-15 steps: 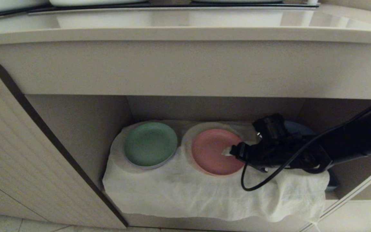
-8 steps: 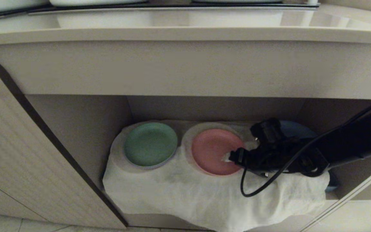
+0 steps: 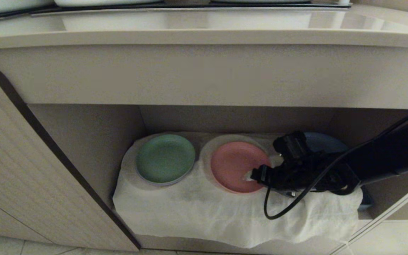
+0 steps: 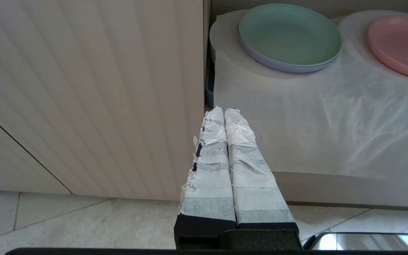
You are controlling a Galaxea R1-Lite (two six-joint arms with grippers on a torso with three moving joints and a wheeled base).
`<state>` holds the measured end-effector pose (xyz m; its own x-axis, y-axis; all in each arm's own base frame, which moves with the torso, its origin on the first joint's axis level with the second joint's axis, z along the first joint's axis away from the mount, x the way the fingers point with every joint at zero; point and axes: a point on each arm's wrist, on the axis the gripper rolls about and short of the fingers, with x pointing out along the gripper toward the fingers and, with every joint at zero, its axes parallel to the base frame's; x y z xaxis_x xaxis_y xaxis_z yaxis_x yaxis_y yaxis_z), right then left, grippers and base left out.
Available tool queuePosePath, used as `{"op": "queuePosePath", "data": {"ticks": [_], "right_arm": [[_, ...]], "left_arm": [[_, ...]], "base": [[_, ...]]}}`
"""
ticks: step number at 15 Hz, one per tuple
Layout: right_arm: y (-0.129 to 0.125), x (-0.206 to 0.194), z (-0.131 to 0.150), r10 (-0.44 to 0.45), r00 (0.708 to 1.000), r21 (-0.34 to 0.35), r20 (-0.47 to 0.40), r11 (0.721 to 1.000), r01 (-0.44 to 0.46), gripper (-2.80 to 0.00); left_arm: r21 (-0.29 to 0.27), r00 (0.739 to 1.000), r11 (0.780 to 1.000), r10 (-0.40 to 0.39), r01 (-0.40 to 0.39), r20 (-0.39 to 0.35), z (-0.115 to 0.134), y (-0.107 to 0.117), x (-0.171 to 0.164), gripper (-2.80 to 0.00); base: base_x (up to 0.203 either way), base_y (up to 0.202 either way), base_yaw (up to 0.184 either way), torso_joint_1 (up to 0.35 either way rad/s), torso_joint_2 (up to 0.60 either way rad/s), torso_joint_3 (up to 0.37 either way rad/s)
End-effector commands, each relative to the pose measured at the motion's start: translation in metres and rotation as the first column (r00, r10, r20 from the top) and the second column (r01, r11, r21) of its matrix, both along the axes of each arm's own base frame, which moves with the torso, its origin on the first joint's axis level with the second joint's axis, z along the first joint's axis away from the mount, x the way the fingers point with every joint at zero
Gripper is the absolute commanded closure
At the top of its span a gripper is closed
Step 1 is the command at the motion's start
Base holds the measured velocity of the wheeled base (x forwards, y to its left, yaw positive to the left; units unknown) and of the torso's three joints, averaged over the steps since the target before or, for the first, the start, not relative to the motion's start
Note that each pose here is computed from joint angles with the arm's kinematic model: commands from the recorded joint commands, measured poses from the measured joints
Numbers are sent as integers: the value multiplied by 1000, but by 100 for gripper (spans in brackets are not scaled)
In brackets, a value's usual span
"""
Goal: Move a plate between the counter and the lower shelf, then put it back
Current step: Pick up the plate in the cupboard
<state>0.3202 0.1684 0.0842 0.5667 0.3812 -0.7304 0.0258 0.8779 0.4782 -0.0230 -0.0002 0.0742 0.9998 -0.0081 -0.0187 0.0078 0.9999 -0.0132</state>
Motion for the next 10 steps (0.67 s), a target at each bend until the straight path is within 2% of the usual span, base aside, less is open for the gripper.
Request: {"op": "queuePosePath", "data": {"ticks": [1,3,8,10], "right_arm": [[1,-4,6,4,1000,7,12,1000,-4,-280],[1,-8,7,-23,999,-26,28,999,24,-280],[-5,-23,13,-33,999,-43,34,999,34,-280],[-4,-25,12,-61,997,-79,55,995,65,-280]], "left_arm": [[-1,1000,1000,0,0,0,0,0,0,0],[-1,1000,1000,0,0,0,0,0,0,0],[-1,1000,1000,0,0,0,0,0,0,0],[-1,1000,1000,0,0,0,0,0,0,0]], "base": [[0,0,0,0,0,0],[0,0,0,0,0,0],[0,0,0,0,0,0],[0,0,0,0,0,0]]}}
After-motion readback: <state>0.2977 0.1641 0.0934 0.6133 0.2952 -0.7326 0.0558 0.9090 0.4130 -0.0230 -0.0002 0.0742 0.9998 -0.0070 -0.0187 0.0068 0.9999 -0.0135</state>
